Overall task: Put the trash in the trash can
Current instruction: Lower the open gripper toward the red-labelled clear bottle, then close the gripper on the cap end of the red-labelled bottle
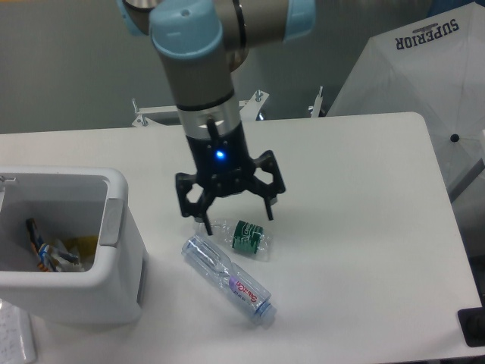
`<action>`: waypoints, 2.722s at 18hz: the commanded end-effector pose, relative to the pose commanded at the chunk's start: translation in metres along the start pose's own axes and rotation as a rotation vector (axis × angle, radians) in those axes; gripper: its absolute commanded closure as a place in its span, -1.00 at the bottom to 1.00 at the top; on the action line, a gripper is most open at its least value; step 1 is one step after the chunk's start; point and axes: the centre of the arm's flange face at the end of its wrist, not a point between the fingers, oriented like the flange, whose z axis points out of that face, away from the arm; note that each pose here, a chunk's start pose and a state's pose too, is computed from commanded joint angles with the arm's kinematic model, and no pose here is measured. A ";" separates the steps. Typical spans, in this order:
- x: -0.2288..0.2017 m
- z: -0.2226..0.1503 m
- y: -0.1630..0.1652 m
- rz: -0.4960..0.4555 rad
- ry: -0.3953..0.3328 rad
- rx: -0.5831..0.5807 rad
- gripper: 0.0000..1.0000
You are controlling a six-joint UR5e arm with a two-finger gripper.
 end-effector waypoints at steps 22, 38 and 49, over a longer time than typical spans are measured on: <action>0.020 0.206 0.022 -0.200 0.017 -0.229 -1.00; 0.030 0.287 0.053 -0.275 0.019 -0.318 -1.00; 0.033 0.296 0.058 -0.283 0.016 -0.327 -0.76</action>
